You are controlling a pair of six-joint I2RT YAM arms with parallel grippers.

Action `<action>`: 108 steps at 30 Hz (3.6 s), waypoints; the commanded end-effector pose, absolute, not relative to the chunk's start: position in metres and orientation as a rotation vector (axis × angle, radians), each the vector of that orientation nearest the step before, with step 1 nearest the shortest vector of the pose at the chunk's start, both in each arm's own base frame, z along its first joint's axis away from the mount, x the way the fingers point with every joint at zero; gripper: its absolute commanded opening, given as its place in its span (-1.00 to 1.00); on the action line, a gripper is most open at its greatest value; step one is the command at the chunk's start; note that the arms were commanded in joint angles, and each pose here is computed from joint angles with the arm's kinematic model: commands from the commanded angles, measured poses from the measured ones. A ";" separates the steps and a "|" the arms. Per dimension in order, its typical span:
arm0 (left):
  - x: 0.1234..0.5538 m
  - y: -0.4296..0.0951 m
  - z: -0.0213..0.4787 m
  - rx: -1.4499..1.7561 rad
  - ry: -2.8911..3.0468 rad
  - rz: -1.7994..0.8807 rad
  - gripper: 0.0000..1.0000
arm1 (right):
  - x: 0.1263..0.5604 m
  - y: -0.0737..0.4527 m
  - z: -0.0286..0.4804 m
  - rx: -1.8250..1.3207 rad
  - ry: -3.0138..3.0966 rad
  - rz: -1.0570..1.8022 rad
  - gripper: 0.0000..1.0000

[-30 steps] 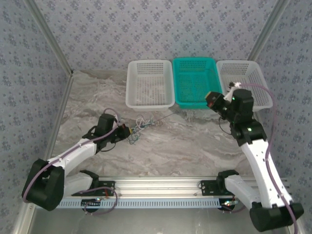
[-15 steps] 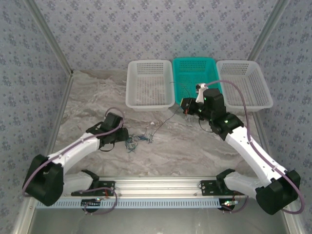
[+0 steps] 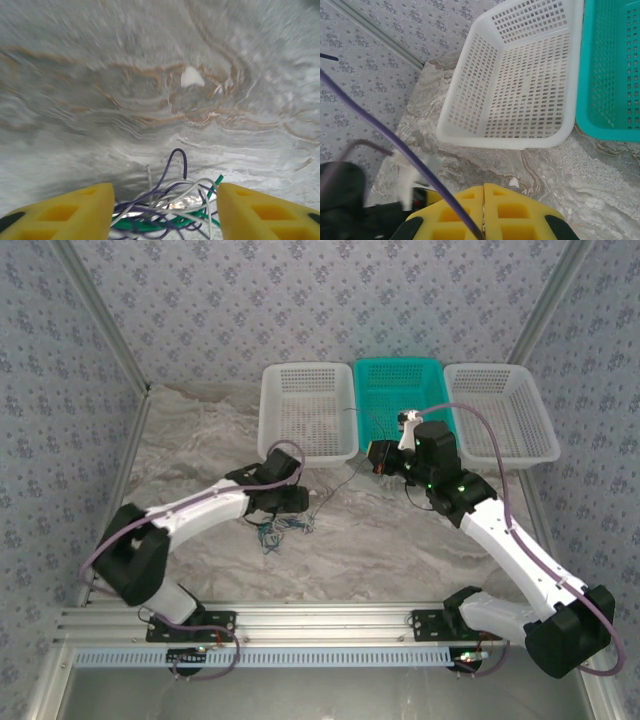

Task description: Untangle the cables

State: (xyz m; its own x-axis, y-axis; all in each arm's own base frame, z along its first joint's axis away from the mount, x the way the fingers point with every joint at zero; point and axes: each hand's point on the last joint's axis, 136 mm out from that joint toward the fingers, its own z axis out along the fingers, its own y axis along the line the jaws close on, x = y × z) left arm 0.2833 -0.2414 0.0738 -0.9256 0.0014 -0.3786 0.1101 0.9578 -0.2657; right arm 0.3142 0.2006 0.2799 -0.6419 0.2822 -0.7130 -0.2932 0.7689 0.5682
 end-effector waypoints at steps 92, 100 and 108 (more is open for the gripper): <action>0.199 -0.176 -0.022 0.276 2.851 0.359 -0.81 | 0.325 0.106 0.291 0.442 2.030 0.676 -1.00; 0.211 -0.148 0.008 0.000 2.778 0.063 -1.00 | 0.302 0.005 0.307 0.835 1.820 0.491 -1.00; 0.226 -0.090 0.033 -0.445 2.675 -0.352 -1.00 | 0.270 -0.051 0.304 1.066 1.710 0.365 -1.00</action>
